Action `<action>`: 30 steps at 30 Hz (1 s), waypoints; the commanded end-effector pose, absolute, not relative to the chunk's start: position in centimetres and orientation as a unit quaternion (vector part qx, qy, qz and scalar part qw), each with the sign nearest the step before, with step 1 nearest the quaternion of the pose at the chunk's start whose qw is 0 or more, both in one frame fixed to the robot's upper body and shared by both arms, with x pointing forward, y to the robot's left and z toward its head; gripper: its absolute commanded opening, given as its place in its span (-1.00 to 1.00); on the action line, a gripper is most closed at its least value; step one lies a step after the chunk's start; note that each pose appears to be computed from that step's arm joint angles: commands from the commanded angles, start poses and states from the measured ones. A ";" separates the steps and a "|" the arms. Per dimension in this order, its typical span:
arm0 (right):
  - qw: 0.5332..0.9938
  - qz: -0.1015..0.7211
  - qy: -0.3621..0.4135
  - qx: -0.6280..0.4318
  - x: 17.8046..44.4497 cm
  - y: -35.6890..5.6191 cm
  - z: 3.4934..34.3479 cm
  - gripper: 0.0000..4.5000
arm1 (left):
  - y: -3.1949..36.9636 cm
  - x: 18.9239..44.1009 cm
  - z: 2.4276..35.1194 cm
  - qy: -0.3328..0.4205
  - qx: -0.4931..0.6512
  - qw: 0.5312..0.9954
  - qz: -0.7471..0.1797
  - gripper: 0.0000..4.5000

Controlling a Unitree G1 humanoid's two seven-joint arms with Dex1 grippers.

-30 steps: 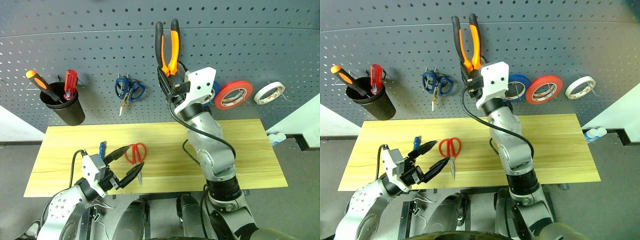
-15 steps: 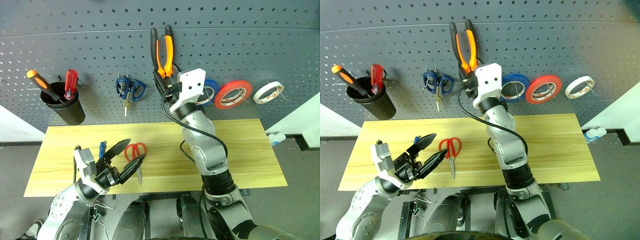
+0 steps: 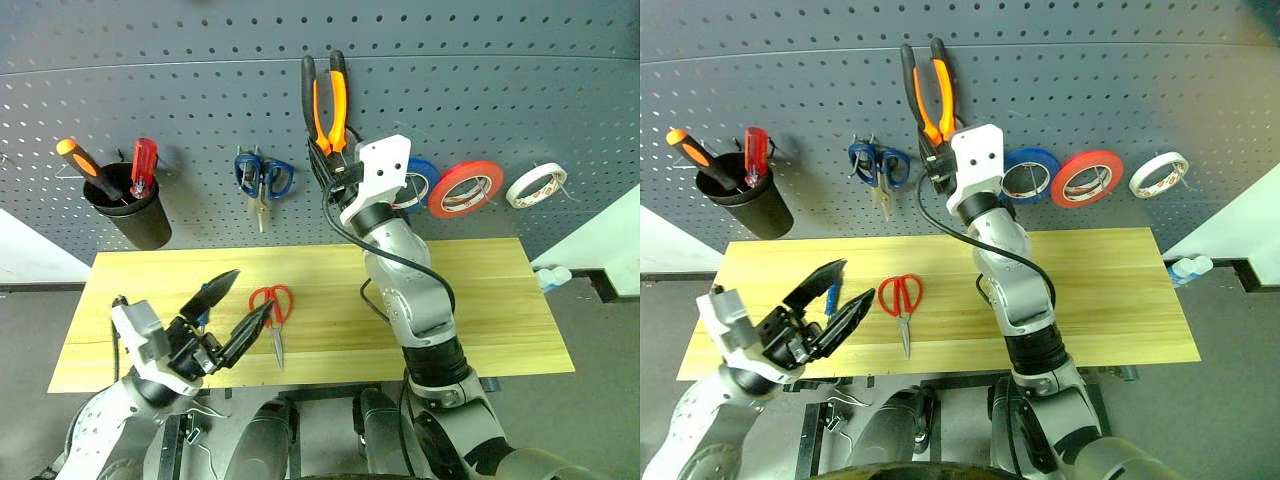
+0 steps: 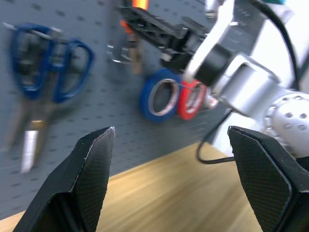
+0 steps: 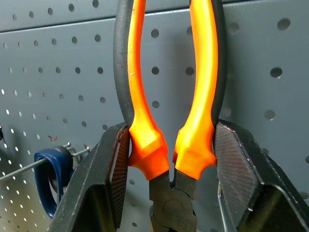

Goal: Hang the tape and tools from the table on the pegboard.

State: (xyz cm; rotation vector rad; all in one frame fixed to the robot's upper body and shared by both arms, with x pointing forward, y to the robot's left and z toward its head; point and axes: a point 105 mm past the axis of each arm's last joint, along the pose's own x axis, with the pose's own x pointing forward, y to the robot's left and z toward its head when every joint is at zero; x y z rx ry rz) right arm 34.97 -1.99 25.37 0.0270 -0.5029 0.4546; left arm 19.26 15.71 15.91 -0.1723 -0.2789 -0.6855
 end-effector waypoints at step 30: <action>0.905 0.194 -0.372 0.076 33.0 -0.1 31.8 -0.01 | 16.8 18.7 17.9 -0.204 -0.030 0.944 -0.257 0.74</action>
